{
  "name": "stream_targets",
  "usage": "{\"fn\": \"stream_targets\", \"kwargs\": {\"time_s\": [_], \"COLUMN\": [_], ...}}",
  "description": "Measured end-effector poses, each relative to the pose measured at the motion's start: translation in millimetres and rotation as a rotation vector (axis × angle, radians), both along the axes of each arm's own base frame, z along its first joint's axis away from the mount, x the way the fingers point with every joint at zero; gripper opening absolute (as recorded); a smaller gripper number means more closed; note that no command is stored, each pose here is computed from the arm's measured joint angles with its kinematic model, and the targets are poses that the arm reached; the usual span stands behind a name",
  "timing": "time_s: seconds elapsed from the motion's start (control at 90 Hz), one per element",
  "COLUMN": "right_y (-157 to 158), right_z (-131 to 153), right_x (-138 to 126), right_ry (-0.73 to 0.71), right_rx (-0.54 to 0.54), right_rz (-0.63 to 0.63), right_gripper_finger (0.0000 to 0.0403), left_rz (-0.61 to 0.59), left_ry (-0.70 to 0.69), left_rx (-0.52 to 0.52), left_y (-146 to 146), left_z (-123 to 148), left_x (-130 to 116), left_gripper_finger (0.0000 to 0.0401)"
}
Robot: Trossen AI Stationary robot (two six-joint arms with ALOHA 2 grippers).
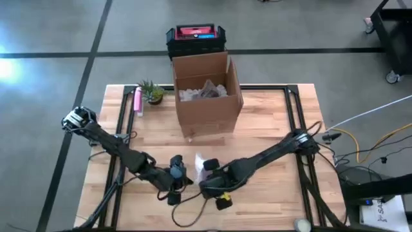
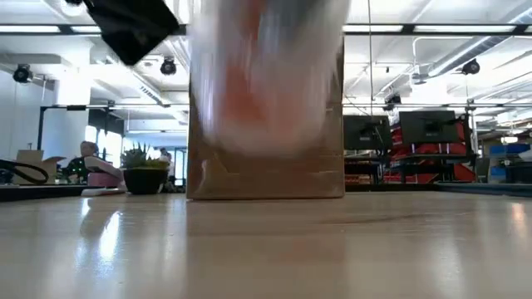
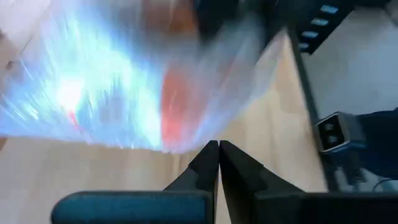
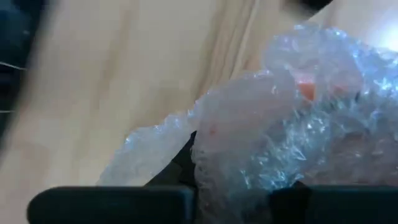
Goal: Wrap mug
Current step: Put the wrapped orange mug into the cardboard box
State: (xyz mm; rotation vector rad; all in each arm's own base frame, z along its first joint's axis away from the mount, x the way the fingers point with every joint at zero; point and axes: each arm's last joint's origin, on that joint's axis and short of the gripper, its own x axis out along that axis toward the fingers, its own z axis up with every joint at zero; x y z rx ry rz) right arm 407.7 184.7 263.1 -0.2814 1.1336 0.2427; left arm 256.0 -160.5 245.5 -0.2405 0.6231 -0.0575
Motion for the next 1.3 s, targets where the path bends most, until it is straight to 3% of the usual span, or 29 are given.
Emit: {"fn": "stream_targets", "kwargs": {"time_s": [0.2,0.411,0.522,0.633,0.722,0.844,0.967,1.111,1.3], "right_y": [-19,-65,-102,-162,-220,-293,-349,-387,-402], "right_z": [70,146,172,191,187,167,143,105,55], "right_x": [-26,-52,-51,-47,-42,-36,-33,-23,-4], "right_ry": [-0.19,-0.497,-0.651,-0.771,-0.775,-0.729,-0.683,-0.583,-0.425], "right_rx": [-0.03,-0.101,-0.093,-0.08,-0.015,0.155,0.301,0.382,0.398], "right_rz": [0.004,-0.102,-0.185,-0.38,-0.531,-0.69,-0.818,-0.921,-0.973], "right_gripper_finger": [0.0024,0.0024,0.0024,0.0024,0.0024,0.0024,0.0024,0.0024,0.0024], "left_rz": [0.034,0.052,0.058,0.057,0.049,0.056,0.066,0.067,0.051], "left_ry": [-0.044,-0.069,-0.063,-0.055,-0.051,-0.05,-0.044,-0.044,-0.046], "left_rx": [0.036,0.067,0.089,0.109,0.126,0.117,0.105,0.104,0.127], "left_y": [-1,-2,-3,-3,-4,-4,-4,-4,-4], "left_z": [12,15,11,7,5,5,3,3,3], "left_x": [-13,-16,-14,-12,-11,-11,-12,-12,-12], "left_gripper_finger": [0.0,0.0,0.0,0.0,0.0,0.0,0.0,0.0,0.0]}}
